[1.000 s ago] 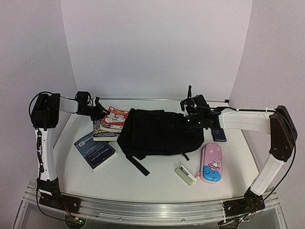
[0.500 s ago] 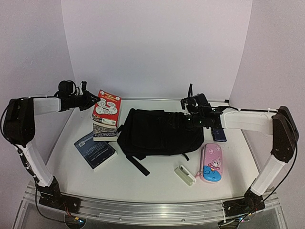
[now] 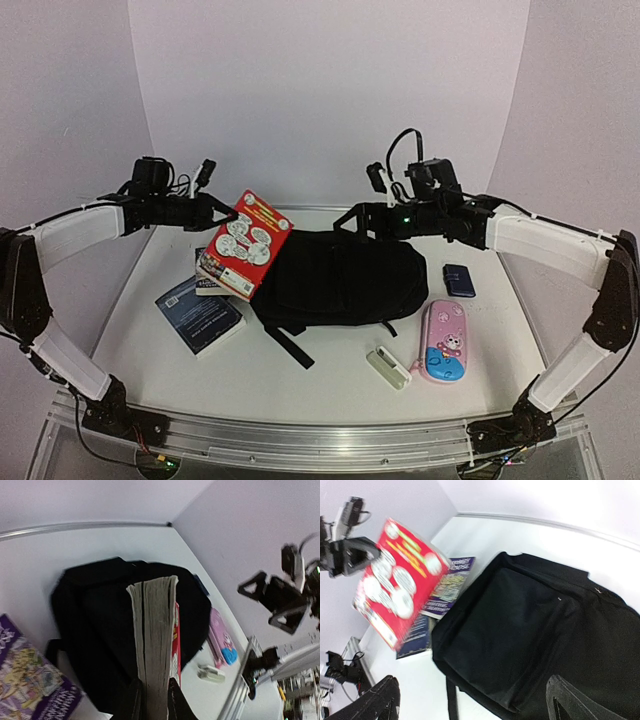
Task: Pack the student bag
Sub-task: Pick up the book from the center of the board.
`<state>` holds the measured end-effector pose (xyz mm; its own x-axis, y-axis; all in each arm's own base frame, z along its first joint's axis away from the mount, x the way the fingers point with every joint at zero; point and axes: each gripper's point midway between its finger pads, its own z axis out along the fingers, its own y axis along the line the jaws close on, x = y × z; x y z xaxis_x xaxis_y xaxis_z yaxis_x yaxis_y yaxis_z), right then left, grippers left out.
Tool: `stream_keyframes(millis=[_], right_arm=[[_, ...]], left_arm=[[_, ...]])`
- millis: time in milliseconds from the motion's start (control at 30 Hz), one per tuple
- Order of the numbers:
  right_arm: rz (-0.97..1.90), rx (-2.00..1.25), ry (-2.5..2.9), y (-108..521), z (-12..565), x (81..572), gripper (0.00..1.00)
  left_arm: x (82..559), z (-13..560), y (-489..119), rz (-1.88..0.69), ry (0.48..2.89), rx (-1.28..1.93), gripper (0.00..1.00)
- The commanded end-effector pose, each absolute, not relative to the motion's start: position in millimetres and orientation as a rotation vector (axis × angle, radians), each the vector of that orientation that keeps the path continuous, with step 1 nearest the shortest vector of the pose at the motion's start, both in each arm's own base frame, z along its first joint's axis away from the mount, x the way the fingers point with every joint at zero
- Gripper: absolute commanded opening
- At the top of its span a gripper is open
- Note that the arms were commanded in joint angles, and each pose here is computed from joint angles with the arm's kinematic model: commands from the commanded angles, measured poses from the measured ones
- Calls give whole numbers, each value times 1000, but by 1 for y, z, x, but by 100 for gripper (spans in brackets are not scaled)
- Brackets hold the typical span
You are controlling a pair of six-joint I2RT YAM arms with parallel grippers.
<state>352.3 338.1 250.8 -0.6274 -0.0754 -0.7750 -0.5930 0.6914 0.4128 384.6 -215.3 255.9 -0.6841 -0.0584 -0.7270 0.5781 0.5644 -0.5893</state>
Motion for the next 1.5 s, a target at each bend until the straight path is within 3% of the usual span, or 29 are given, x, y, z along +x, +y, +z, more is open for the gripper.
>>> stream_keyframes(millis=[0,333,600,700,767,967,1000,1133,1167,1300,1467], right_arm=[[947,-718,2043,350,289,327,98],[1256,-977,2095,377,270,281,98],[1373,-1066,2142,392,251,254,95],[1444,-1134,2130,403,248,236,82],[1498,-1178,2109,408,250,224,68],[1400,-1058,2110,410,262,237,1],[1330,-989,2131,407,262,247,0],[1030,-697,2183,383,263,294,0],[966,-620,2190,374,265,304,0],[629,-236,2178,307,270,353,0],[274,131,2104,215,280,384,0]], left_arm=[[330,307,-268,-1282,1898,763,0],[254,308,-325,-1560,1865,1096,0],[230,312,-352,-1629,1806,1207,0],[228,315,-358,-1652,1779,1228,0],[230,314,-360,-1650,1781,1225,0],[252,301,-363,-1522,1854,1140,2],[257,298,-363,-1497,1875,1116,9],[291,278,-361,-1316,2001,958,59],[301,272,-360,-1260,2028,914,64],[326,256,-359,-1150,2082,792,76],[344,230,-387,-970,2115,763,80]])
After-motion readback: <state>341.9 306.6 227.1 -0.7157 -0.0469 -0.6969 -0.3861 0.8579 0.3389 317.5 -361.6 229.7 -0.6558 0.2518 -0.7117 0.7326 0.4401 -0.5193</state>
